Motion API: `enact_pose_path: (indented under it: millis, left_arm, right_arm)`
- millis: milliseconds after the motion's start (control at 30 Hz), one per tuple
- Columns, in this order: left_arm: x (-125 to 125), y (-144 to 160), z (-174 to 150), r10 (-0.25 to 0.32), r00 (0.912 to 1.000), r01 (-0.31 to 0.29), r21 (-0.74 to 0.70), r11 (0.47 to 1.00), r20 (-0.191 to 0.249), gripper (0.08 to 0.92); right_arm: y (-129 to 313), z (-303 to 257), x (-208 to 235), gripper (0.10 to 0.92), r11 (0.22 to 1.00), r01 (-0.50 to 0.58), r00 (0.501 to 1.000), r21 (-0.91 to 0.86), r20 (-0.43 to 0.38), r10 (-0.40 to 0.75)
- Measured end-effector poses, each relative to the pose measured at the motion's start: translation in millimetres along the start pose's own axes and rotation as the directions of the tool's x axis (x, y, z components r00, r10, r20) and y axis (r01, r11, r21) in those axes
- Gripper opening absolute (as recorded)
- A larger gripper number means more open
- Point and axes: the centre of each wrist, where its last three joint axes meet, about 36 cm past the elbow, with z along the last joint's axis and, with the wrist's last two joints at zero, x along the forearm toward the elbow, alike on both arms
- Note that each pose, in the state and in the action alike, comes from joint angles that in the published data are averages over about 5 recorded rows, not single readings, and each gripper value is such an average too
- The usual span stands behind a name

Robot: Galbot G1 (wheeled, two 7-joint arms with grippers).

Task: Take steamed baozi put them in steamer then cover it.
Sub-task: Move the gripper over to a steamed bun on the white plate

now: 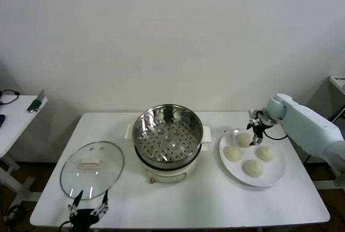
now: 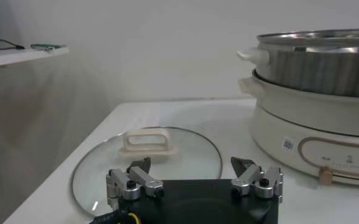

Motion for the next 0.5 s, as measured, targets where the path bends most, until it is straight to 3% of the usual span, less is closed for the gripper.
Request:
enact_pose_path:
  millis: [233,500]
  left_arm:
    - [0.4,-1.6,0.9,0.001,1.0,-0.001,-0.001,1.0,-0.004,0.823]
    - [-0.9,-2.2,1.3,0.0,1.0,0.0,-0.005,1.0,-0.006,0.823]
  right_arm:
    - [1.4,0.5,-9.8,0.817,1.0,0.005,1.0,-0.017,0.006,-0.005]
    - [0.6,-1.6,-13.7,0.752,1.0,0.003,1.0,-0.011,0.009,-0.003]
